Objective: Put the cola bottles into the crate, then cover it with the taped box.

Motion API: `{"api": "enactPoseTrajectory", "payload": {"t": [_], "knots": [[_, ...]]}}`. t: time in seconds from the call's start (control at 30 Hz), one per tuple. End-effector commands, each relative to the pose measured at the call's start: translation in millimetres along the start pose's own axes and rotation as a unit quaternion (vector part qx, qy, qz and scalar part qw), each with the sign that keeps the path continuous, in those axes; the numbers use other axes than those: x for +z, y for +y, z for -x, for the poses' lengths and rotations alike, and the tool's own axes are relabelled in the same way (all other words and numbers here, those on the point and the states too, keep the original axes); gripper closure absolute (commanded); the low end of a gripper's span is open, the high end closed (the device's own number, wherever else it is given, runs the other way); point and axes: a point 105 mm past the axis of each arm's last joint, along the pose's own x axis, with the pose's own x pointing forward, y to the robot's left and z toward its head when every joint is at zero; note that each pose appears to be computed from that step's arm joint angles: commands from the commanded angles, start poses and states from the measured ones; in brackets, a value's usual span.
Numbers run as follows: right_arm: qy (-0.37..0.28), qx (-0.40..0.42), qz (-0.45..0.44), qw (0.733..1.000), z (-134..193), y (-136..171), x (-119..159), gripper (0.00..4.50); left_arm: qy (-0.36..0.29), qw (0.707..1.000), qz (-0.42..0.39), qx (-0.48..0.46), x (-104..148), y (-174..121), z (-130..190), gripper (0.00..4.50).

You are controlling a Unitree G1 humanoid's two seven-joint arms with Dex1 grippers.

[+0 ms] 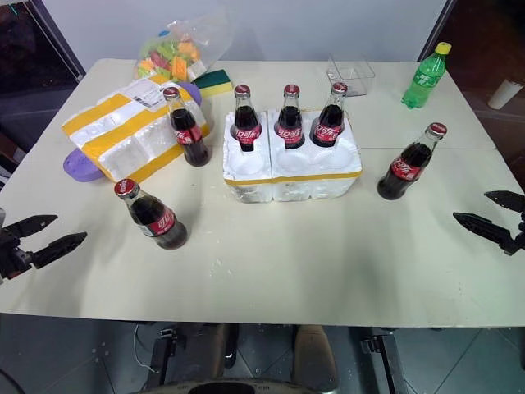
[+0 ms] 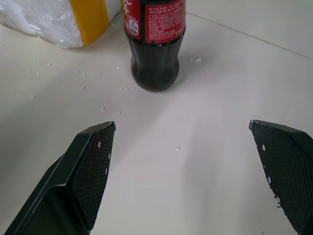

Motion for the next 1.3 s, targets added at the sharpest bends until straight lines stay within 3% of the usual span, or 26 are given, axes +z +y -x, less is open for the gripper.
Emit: {"api": "enactPoseTrajectory", "payload": {"t": [0.03, 0.47, 0.57, 0.83, 1.07, 1.3], "knots": [[-0.020, -0.013, 0.019, 1.000, 8.0, -4.9, 13.0, 0.00, -0.010, 0.999, -0.028, 0.012, 8.4, 4.3, 3.9, 0.04], [-0.023, -0.013, 0.016, 1.000, 2.7, -6.2, 8.9, 0.00, -0.035, 0.999, -0.018, 0.006, 15.0, 4.1, -1.7, 0.04], [-0.048, 0.006, -0.001, 0.999, -7.2, -4.3, 22.3, 0.00, -0.037, 0.999, -0.023, -0.033, 21.7, -3.5, -6.2, 0.04], [-0.048, 0.133, 0.047, 0.989, -12.8, 36.8, 57.6, 0.00, -0.021, 0.990, -0.059, -0.129, 35.9, -22.5, 1.9, 0.04], [-0.066, 0.251, 0.070, 0.963, -7.1, 92.6, 90.4, 0.00, -0.028, 0.970, -0.082, -0.229, 40.0, -67.7, -35.2, 0.04], [-0.085, 0.275, 0.075, 0.955, 0.6, 122.7, 107.1, 0.00, -0.062, 0.959, -0.084, -0.263, 47.6, -93.4, -76.3, 0.04]]}}
